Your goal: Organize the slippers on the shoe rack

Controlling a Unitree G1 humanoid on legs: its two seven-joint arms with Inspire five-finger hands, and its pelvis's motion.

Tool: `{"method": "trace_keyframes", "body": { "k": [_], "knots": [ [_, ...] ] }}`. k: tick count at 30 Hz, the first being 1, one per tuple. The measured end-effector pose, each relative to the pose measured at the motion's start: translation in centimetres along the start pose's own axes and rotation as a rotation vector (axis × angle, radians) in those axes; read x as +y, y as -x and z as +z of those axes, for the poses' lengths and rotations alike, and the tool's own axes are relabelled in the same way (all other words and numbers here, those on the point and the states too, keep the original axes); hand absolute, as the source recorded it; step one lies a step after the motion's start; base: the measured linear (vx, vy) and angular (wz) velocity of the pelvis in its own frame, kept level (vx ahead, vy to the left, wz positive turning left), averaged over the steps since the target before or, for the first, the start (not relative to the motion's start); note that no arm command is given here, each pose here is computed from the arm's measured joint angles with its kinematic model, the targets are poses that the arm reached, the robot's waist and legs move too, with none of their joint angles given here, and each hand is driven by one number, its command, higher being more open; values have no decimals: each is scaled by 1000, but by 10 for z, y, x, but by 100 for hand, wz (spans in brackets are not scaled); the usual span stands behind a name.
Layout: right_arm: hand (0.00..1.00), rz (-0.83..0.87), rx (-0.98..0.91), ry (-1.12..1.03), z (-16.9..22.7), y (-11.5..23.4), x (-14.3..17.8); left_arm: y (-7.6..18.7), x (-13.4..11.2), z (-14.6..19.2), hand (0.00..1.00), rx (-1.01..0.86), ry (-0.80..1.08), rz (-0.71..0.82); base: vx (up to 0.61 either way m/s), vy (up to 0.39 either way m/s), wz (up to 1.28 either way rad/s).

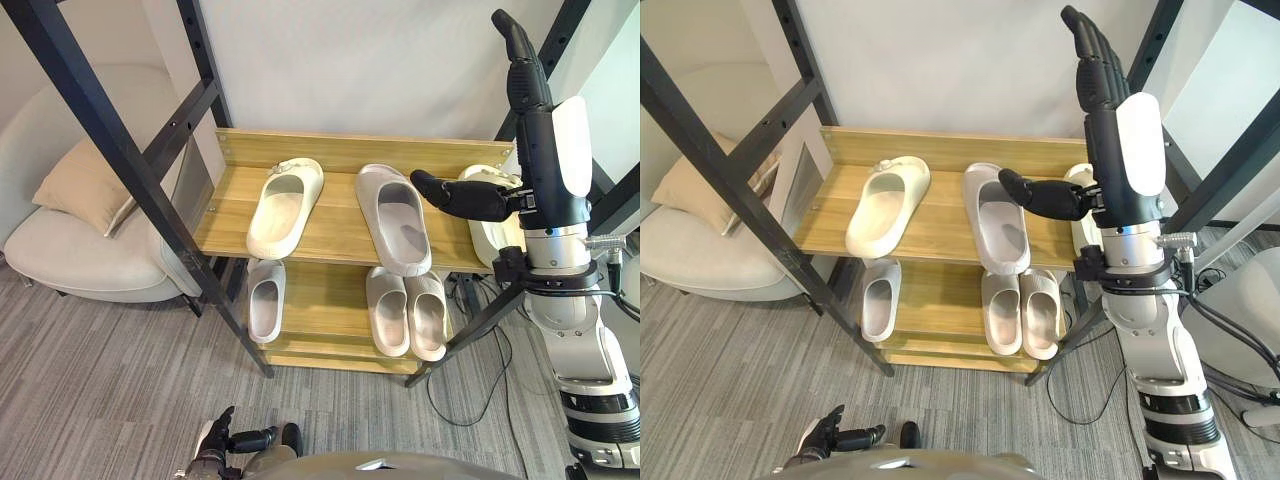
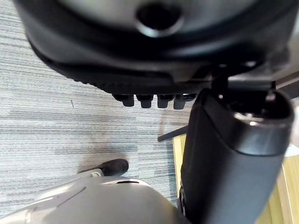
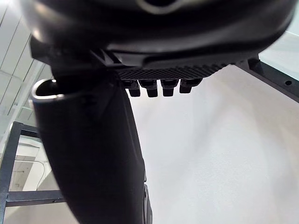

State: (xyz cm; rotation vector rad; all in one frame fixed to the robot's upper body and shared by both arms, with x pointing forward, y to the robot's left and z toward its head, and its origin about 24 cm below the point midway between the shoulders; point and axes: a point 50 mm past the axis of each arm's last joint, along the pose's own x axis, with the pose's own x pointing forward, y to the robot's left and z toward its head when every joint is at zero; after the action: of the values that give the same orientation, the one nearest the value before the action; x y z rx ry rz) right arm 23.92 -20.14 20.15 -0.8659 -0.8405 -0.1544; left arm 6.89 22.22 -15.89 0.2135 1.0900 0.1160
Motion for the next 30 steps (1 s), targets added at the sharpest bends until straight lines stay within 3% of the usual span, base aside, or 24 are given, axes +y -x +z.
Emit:
{"method": "trace_keyframes", "body": {
  "k": [12, 30],
  "knots": [
    [100, 103, 124, 108, -27, 11, 10, 0, -1, -2, 100, 7, 0, -16, 0, 0, 4],
    [100, 226, 156, 121, -36, 17, 28, 0, -2, 2, 100, -8, 26, -22, -1, 0, 1]
  ]
}}
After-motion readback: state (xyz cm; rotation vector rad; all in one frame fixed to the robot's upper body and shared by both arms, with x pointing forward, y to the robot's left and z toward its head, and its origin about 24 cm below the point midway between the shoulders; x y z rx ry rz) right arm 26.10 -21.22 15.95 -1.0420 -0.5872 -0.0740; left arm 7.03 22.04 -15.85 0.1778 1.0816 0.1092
